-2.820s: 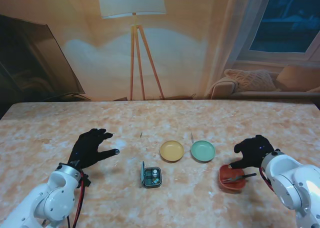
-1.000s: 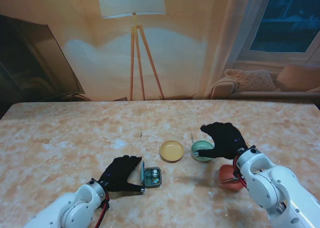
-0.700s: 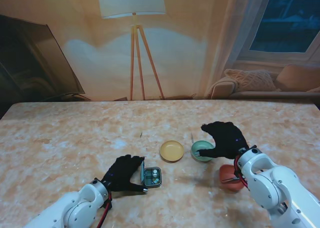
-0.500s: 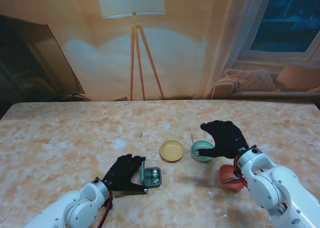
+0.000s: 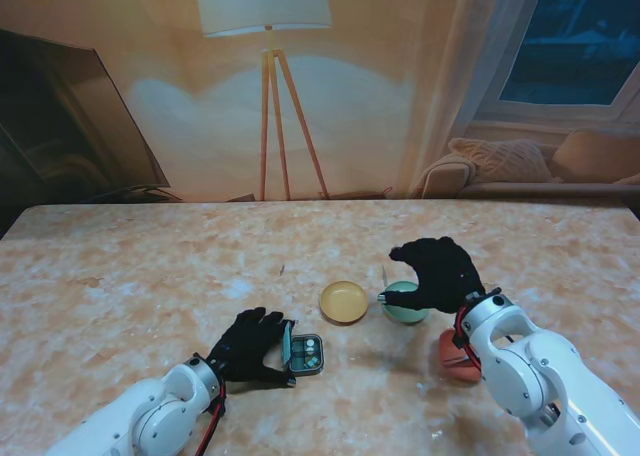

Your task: Refill the pill box with tweezers

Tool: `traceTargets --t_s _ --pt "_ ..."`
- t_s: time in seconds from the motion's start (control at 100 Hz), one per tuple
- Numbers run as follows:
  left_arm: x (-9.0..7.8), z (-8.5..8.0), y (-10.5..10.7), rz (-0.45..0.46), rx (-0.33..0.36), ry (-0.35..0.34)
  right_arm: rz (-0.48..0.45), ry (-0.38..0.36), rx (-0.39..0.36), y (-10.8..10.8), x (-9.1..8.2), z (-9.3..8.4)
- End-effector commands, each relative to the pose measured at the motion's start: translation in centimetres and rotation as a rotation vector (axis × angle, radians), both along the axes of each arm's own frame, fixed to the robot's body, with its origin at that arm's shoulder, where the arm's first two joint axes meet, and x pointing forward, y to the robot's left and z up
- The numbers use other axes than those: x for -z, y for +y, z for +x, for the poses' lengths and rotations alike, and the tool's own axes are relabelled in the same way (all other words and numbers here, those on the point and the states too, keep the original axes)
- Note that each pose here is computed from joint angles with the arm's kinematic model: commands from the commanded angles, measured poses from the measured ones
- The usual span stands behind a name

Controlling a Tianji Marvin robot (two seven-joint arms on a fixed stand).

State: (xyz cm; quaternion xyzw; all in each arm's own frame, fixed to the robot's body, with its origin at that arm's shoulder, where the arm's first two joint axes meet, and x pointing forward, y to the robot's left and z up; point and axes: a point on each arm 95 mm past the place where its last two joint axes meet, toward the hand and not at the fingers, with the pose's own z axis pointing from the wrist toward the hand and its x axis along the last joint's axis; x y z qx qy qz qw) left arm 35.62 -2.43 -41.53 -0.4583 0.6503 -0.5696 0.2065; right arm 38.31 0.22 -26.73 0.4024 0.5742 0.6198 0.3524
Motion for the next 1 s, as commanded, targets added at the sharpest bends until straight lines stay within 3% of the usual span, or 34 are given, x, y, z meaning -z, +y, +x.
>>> traceTargets --t_s 0.0,0.17,0.53,0.99 --pt "2.6 -1.7 -0.3 0.027 0.017 0.082 0.023 0.003 -0.015 1.2 -0.1 -0.5" --pt "3.0 -1.7 -0.6 0.020 0.016 0.070 0.062 -0.019 -0.030 2.4 -0.1 -0.7" --pt "3.1 -1.9 -0.6 0.011 0.006 0.075 0.134 0.009 -0.083 4.5 0.8 -0.8" --pt "3.0 -1.9 -0.5 0.010 0.007 0.078 0.319 0.107 -0.151 10.7 3.2 -0.4"
